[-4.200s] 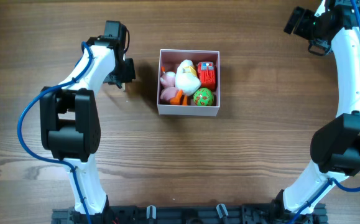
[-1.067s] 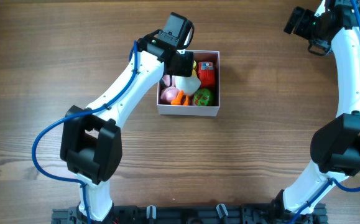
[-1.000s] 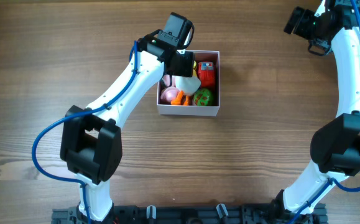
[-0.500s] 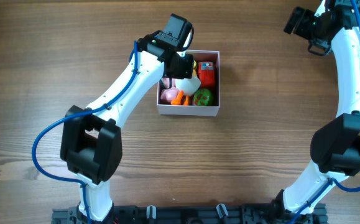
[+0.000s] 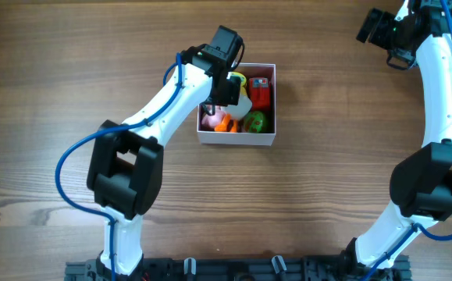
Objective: Pack container
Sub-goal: 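Lower the rattle into the box beside the duck and release it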
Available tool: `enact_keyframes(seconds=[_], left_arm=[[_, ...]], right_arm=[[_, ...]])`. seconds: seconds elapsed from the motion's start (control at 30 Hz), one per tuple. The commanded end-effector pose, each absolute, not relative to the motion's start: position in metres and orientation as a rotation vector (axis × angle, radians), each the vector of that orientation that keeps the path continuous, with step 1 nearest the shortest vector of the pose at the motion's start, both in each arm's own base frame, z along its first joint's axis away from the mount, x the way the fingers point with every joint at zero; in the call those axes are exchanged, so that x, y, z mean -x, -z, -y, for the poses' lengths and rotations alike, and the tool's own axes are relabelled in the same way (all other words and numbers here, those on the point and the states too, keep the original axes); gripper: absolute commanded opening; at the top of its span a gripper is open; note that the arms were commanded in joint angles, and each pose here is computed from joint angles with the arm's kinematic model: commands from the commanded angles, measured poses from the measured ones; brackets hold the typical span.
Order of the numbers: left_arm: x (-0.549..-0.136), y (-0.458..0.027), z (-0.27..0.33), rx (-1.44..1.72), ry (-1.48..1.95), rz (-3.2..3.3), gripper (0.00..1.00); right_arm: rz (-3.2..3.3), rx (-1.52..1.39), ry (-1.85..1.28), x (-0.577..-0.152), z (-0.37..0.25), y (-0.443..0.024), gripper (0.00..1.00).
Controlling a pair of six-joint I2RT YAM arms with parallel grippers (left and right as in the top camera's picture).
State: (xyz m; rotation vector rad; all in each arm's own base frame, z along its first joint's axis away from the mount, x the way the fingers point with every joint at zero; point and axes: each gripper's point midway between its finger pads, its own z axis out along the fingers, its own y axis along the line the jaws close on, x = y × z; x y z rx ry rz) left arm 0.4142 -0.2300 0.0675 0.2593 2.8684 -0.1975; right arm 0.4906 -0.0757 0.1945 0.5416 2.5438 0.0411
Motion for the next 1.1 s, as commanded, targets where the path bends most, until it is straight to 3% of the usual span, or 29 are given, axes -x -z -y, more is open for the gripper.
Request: enact_keyframes(seconds=[0.0, 1.07], left_arm=[[-0.419, -0.064, 0.232, -0.234, 0.193, -2.858, 0.04], [-0.428, -0.097, 0.251, -0.253, 0.355, -2.757, 0.04]], right_arm=[[-2.538, -0.531, -0.059, -0.491, 0.072, -0.198, 1.0], [-2.538, -0.531, -0.059, -0.491, 0.072, -0.198, 1.0]])
